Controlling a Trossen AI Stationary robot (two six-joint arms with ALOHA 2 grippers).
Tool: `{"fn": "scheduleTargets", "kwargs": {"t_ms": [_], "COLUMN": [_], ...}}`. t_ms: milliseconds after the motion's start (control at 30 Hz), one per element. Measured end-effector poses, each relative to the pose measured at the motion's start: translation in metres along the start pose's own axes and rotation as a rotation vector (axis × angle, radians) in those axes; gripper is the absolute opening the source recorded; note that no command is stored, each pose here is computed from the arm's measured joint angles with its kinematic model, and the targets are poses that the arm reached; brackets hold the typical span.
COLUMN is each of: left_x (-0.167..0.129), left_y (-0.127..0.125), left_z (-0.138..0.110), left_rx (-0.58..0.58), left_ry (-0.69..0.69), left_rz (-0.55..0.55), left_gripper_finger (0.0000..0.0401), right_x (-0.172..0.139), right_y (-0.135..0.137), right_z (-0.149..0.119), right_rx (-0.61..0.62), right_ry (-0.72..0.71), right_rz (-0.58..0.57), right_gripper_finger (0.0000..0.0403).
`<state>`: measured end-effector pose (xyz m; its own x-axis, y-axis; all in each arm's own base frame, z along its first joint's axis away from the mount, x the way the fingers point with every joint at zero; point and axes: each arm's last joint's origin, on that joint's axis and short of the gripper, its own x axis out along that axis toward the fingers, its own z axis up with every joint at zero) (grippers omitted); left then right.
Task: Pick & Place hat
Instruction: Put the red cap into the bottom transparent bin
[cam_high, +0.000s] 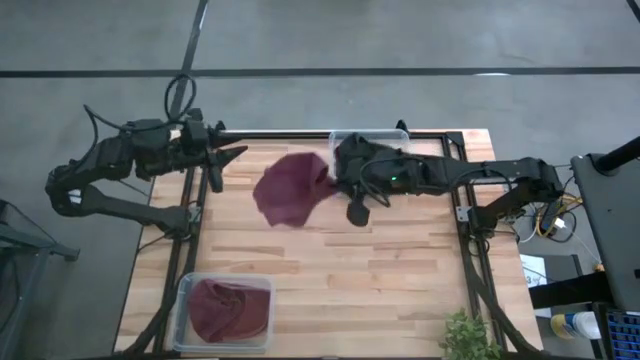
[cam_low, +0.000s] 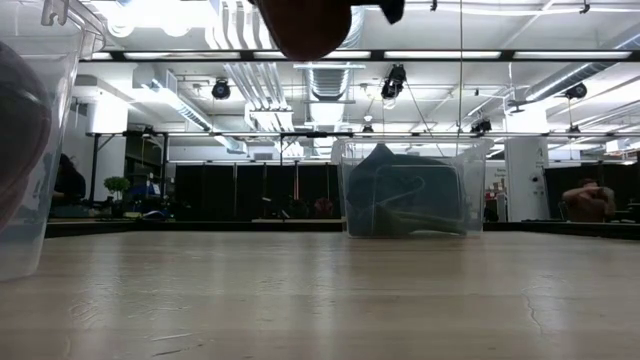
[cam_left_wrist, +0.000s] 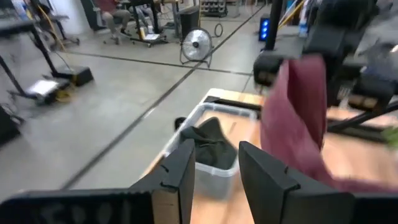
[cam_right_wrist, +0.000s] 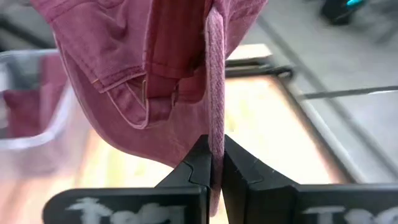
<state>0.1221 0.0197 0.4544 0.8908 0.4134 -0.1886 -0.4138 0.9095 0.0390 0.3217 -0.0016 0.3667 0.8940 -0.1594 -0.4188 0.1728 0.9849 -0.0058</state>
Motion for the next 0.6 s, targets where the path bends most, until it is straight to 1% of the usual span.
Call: {"fn": "scheduleTargets", "kwargs": {"t_ms": [133,300,367,467,600], "left_x": [-0.008,-0.011,-0.01,-0.008,-0.006], "left_y": [0.001,-0.002,-0.003,-0.006,-0.007], "left_z": [0.006,0.012,0.013,0.014,0.013], "left_rx": [-0.108,-0.189,-0.229,-0.256,-0.259], "left_ry": [-0.009,0.003,0.028,0.074,0.113], "left_rz": [-0.073,-0.174,-0.221,-0.278,-0.28], "left_gripper_finger": [0.0117,0.0117,0.0117,0.0117,0.0117], "right_x": [0.017,0.033,0.04,0.053,0.075], "right_y": [0.006,0.013,0.016,0.021,0.027], "right_z": [-0.009,-0.014,-0.011,-0.003,0.007], "right_rx": [0.022,0.051,0.054,0.057,0.078], "right_ry": [0.059,0.119,0.125,0.125,0.162], "right_rz": [0.14,0.298,0.347,0.41,0.47], "right_gripper_finger": [0.0012,0.0012,0.0012,0.0012,0.0013]}}
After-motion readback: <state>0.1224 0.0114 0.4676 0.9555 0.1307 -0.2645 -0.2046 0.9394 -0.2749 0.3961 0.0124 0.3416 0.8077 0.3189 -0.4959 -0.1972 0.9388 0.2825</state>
